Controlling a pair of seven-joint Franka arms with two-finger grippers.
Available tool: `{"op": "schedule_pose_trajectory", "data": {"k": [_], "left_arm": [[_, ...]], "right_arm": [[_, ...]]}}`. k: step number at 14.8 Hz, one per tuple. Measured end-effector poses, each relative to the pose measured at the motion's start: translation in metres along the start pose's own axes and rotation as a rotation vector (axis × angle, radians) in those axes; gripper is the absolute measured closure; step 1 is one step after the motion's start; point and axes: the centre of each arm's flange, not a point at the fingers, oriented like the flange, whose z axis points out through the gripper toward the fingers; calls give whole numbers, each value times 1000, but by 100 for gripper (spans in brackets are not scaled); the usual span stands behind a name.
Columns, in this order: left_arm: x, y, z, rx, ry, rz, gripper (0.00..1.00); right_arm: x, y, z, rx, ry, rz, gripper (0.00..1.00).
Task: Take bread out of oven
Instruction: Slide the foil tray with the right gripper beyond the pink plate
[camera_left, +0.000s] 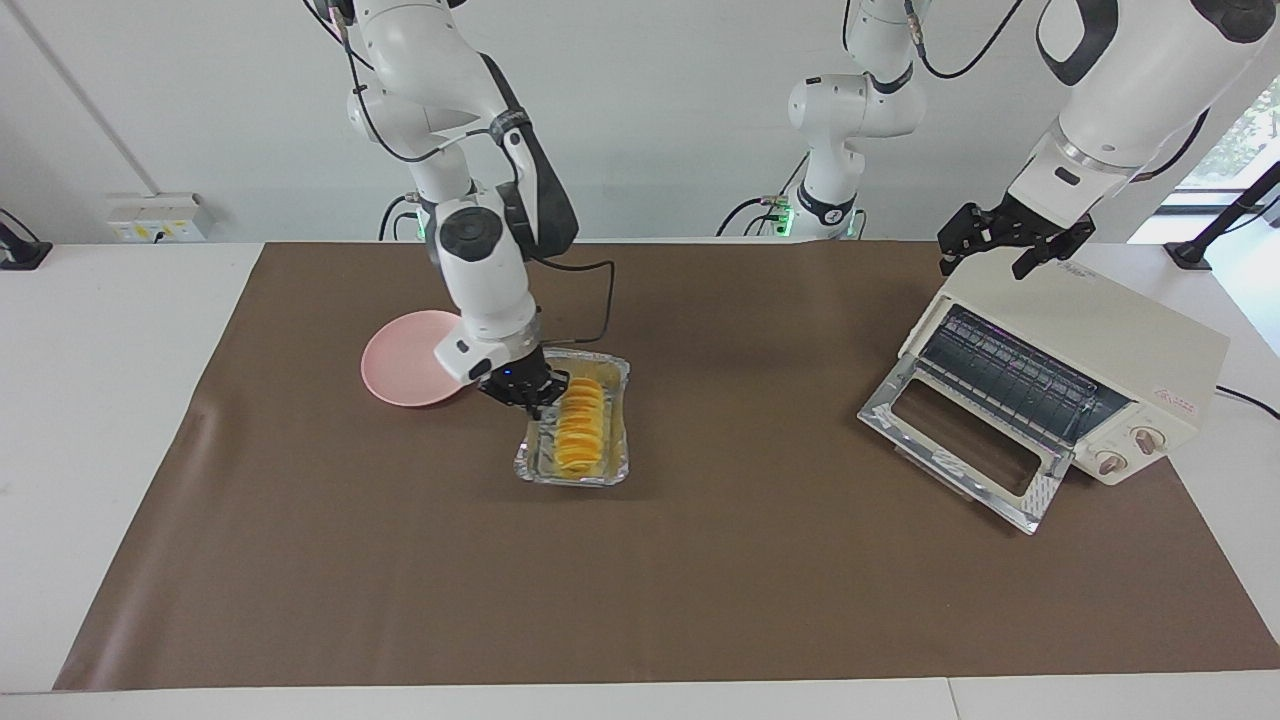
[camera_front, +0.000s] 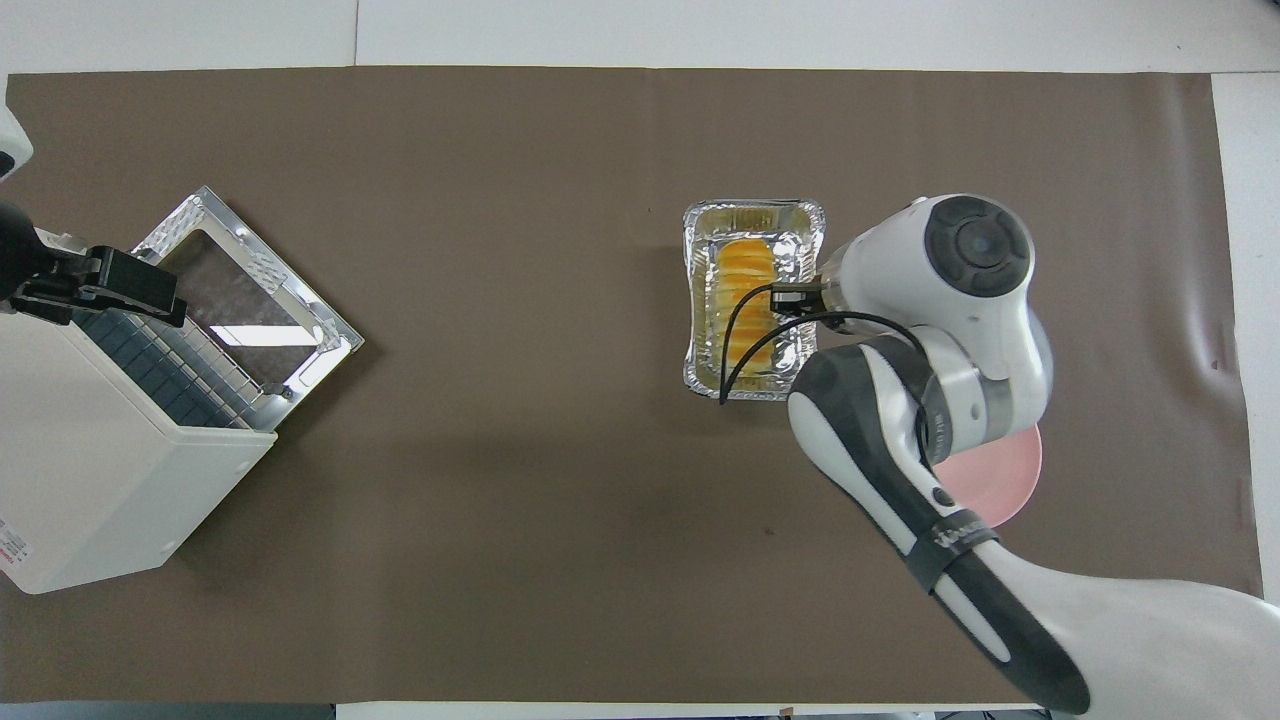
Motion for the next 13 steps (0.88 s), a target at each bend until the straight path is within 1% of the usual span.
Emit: {"op": "schedule_pose_trajectory", "data": {"k": [2,3,5,6,9,11,13], "left_arm": [[-2,11,-2,3,5,-1,0],[-2,11,-3,3,6,-1,0],[-2,8,-3,3,6,-7,0],[-2,7,-3,3,7,-11,0],[-3,-2,-5,2,11,-28,0],[-4,-3,-7,1,14,-31,0],[-5,-3,-7,1,15,-31,0]], "right_arm": [[31,63,-44,41,-8,-8,98],[41,91,-59,51,-10,-10,98],[54,144,-71,49,-1,-11,98],[57,168,-66,46,-6,-9,98],[63,222,-28,51,-53,21,98],[65,236,1,61,-80,25,98],[65,234,26,64,-117,19,98]]}}
